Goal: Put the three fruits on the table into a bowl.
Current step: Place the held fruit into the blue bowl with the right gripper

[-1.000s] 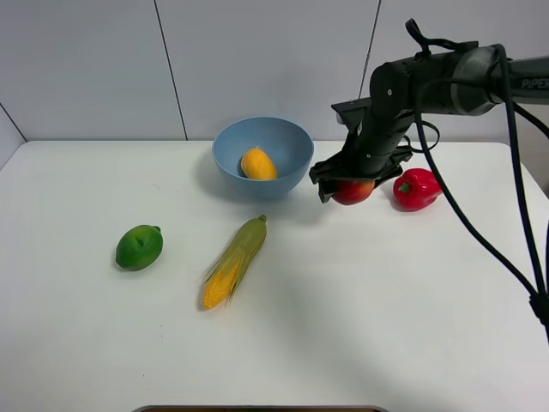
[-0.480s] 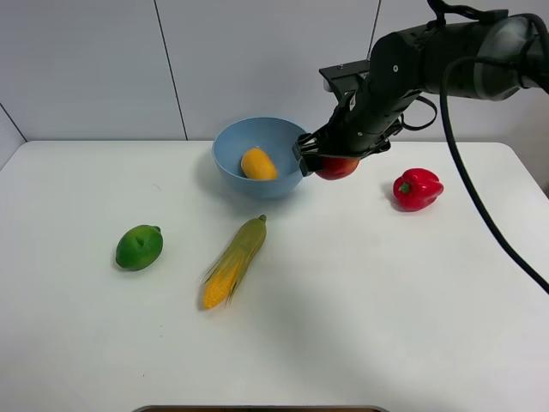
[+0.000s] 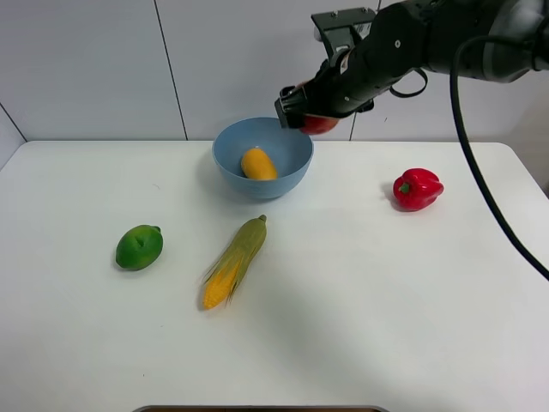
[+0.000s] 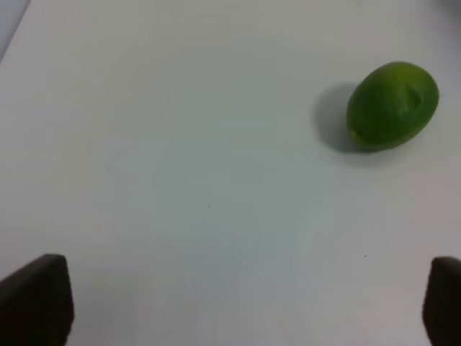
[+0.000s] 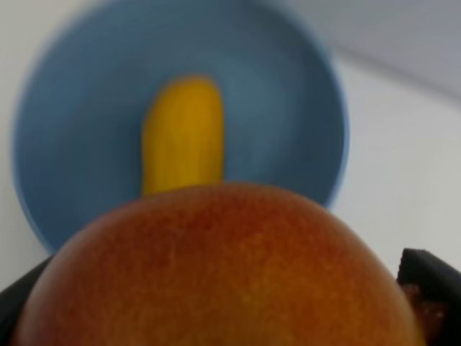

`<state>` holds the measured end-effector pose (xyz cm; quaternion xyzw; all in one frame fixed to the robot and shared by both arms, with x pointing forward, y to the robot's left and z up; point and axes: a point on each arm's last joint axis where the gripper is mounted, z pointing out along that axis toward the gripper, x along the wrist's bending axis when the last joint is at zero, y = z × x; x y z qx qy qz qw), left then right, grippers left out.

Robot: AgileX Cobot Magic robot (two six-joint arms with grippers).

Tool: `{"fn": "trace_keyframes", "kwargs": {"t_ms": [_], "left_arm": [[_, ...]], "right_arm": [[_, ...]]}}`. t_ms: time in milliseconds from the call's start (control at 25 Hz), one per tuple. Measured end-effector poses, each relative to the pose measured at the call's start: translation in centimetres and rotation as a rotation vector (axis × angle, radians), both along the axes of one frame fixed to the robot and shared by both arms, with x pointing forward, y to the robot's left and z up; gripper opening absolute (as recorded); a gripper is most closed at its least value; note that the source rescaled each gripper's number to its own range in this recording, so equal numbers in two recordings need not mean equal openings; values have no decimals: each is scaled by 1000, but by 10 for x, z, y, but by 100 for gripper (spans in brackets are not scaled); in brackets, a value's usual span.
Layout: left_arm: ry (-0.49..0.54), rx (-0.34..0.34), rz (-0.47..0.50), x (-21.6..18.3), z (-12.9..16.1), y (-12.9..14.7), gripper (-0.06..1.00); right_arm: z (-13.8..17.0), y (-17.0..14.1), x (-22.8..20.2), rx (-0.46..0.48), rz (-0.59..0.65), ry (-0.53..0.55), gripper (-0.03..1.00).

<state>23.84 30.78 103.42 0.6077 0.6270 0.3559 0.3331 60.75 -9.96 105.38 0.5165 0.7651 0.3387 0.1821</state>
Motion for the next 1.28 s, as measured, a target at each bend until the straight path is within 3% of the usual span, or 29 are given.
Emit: {"fn": "trace_keyframes", "kwargs": {"t_ms": [200,400,840,1280], "left_arm": [[0,0,0,0,0,0,100],[0,-1,1,0,0,0,100],[0,-1,1,0,0,0,100],[0,0,0,0,0,0,100]], "right_arm": [[25,5,10,33,5,-89,82],[25,13,23,43,5,-106,82],[-6,48,57,41,40,-97,82],[-69,60,78,-4,43,-8,82]]}}
